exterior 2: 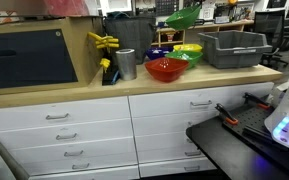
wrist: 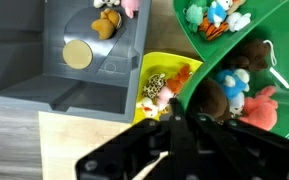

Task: Pour the contents from the left green bowl into the grey trailer

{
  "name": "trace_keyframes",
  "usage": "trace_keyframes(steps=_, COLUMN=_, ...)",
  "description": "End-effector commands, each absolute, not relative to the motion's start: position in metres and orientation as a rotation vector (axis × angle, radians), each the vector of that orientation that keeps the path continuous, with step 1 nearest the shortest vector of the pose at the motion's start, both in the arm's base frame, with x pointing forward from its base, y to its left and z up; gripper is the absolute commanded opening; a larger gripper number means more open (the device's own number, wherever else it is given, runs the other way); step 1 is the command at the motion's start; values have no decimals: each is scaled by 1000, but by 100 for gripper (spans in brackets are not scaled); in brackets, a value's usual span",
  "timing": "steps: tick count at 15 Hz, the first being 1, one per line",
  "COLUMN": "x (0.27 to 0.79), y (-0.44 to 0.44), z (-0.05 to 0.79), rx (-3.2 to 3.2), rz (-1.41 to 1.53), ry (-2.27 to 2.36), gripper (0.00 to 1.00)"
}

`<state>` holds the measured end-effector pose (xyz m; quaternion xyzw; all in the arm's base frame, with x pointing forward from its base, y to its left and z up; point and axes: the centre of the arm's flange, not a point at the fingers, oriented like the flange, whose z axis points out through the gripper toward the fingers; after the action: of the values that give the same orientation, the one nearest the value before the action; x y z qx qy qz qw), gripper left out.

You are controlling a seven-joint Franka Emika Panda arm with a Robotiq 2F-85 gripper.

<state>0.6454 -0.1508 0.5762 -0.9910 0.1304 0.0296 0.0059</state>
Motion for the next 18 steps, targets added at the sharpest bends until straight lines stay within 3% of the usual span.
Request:
trace_keyframes(steps=1, x=631, y=-154, z=587, rx=-3109, rz=99, ry=457, gripper=1)
trace_keyframes(steps=18, x=576, y=-230, z=609, rx=-3178, rz=144, ry=473, gripper=1)
